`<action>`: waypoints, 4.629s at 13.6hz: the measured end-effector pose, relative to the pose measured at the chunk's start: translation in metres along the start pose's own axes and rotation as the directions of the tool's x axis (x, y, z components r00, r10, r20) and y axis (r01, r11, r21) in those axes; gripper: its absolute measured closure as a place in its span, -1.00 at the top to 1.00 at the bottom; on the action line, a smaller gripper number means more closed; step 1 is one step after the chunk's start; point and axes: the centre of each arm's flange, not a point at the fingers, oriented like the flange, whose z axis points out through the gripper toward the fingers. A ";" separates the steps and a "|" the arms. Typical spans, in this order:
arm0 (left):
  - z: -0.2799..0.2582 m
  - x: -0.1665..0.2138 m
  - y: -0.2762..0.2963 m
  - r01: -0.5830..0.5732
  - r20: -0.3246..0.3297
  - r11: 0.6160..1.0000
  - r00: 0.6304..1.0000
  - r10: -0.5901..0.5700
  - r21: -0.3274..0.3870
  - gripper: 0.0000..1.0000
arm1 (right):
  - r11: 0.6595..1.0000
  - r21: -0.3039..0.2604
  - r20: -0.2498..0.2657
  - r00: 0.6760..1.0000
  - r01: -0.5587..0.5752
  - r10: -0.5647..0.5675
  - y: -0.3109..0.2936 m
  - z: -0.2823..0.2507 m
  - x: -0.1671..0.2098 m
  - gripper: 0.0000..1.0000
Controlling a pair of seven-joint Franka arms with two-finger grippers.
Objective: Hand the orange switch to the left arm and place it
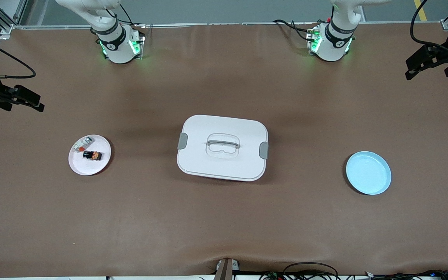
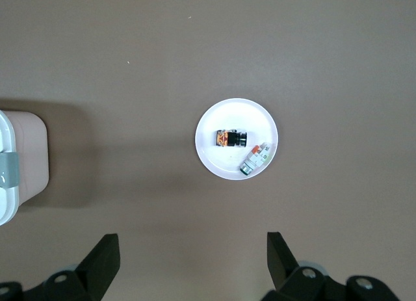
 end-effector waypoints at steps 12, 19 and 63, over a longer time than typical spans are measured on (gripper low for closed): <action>0.007 -0.003 0.004 -0.008 0.053 1.000 0.999 0.008 0.007 1.00 | 1.000 0.000 0.058 0.998 0.000 0.000 0.001 0.036 0.019 1.00; 0.000 -0.007 0.001 -0.004 0.045 1.000 0.999 0.004 0.007 1.00 | 0.999 -0.022 0.056 0.998 -0.031 0.032 0.024 0.120 0.051 1.00; -0.005 0.001 -0.022 0.044 0.051 0.999 0.998 -0.043 -0.003 1.00 | 0.996 -0.063 0.141 0.987 -0.062 0.070 0.053 0.430 0.048 0.58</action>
